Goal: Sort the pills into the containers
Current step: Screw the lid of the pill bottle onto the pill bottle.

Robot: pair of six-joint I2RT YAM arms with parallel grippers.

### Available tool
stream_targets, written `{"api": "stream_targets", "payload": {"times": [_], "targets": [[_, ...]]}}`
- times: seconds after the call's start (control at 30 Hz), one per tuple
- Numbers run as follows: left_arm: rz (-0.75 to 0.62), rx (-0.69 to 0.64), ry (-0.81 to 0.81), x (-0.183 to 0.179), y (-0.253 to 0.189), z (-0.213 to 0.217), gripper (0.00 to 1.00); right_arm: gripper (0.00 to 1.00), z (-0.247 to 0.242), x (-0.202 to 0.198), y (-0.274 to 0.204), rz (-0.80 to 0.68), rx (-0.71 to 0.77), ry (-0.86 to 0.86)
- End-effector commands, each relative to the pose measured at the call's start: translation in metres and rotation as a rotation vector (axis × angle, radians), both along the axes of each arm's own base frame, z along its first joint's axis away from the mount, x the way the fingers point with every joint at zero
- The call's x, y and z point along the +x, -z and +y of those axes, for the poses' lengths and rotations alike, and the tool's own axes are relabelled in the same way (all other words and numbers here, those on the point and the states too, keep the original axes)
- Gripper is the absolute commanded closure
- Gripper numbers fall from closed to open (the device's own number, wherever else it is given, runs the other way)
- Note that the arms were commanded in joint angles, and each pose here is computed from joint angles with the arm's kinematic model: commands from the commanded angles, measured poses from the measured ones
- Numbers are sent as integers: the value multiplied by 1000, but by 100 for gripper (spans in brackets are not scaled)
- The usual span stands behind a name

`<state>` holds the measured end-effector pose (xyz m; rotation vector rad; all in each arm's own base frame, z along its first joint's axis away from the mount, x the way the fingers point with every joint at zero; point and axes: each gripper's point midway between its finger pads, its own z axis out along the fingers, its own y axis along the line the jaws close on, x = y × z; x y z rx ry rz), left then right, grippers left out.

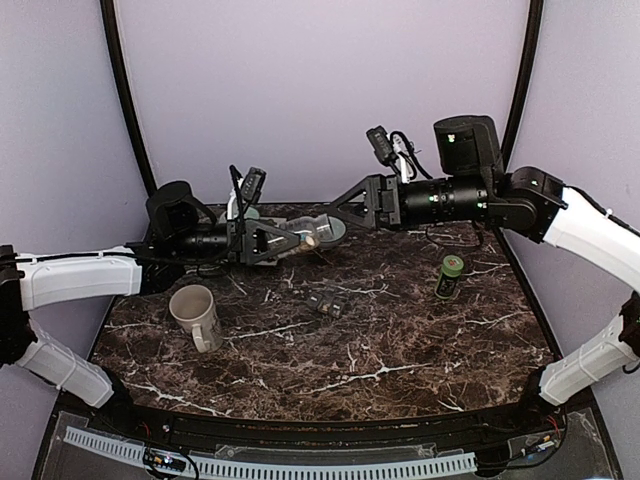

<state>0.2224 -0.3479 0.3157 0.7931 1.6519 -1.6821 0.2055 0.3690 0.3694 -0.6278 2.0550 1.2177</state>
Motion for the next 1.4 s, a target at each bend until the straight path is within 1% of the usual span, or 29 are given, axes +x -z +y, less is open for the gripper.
{"api": "stream_targets", "payload": {"times": [0.0,0.43,0.97,1.13,1.3,1.37], "targets": [[-36,-74,103,-14,-32,1,100,25,2,-7,-22,-54,54,-45],[16,-81,189,-18,-30,-4,100,27,6,-8,-9,-26,32,-62],[27,-81,222,-15,-32,-8,100,29,18,-12,9,27,15,-105],[30,-79,231,-15,-31,-9,100,34,21,-12,11,33,13,-115],[28,-80,229,-13,-32,-9,100,43,23,-14,13,43,14,-128],[29,-81,231,-13,-32,-8,100,48,24,-14,13,47,15,-131]]}}
